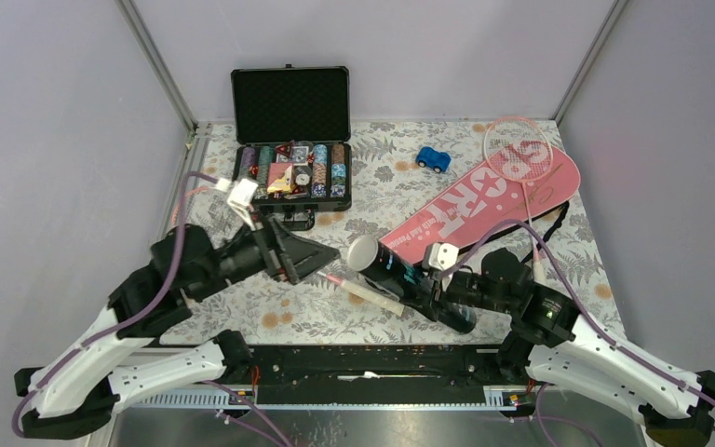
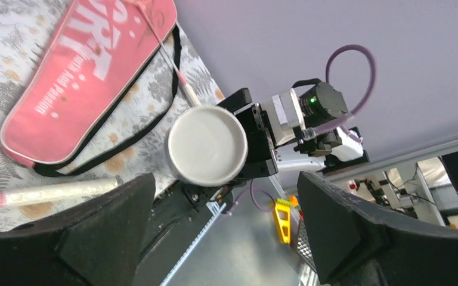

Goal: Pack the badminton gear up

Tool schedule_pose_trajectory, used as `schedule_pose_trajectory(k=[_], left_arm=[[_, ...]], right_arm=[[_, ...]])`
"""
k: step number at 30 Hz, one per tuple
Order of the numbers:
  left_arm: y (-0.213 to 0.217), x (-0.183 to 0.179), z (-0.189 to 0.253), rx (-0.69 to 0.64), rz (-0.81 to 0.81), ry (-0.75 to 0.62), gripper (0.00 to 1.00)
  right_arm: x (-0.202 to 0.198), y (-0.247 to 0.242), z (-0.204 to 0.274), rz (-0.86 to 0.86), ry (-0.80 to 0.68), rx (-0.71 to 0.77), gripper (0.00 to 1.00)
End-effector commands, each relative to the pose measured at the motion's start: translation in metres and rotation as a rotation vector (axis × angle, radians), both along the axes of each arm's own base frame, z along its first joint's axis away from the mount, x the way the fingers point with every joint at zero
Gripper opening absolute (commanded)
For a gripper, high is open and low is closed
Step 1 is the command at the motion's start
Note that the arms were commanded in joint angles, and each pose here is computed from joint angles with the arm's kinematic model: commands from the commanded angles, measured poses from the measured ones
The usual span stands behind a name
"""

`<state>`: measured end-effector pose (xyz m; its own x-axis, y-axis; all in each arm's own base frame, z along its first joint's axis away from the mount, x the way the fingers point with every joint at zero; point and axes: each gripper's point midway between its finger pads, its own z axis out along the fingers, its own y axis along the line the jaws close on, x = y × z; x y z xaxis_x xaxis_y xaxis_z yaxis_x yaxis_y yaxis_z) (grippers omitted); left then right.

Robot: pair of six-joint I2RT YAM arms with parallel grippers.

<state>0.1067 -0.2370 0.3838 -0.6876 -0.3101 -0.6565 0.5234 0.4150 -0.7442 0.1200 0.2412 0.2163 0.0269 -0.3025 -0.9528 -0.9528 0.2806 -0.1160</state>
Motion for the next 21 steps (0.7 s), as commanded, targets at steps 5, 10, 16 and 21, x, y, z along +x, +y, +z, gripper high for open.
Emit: schedule_pose_trajectory(k=[5,10,16,21], left_arm=[[0.040,0.025,-0.016,0.129,0.200,-0.099,0.99],[0.058,0.045,-0.057,0.333,0.296,-0.139,0.99],[0.082,0.080,-0.084,0.537,0.456,-0.280,0.99],[0.095,0.098,-0.112,0.795,0.478,-0.361,0.99]], right_arm=[[0.044,-0.008,0.050,-0.353,0.149,0.047,0.46],[0.060,0.005,0.072,-0.403,0.235,-0.021,0.50],[0.112,0.024,0.079,-0.459,0.425,0.065,0.50],[0.172,0.032,0.091,-0.554,0.454,0.187,0.48]])
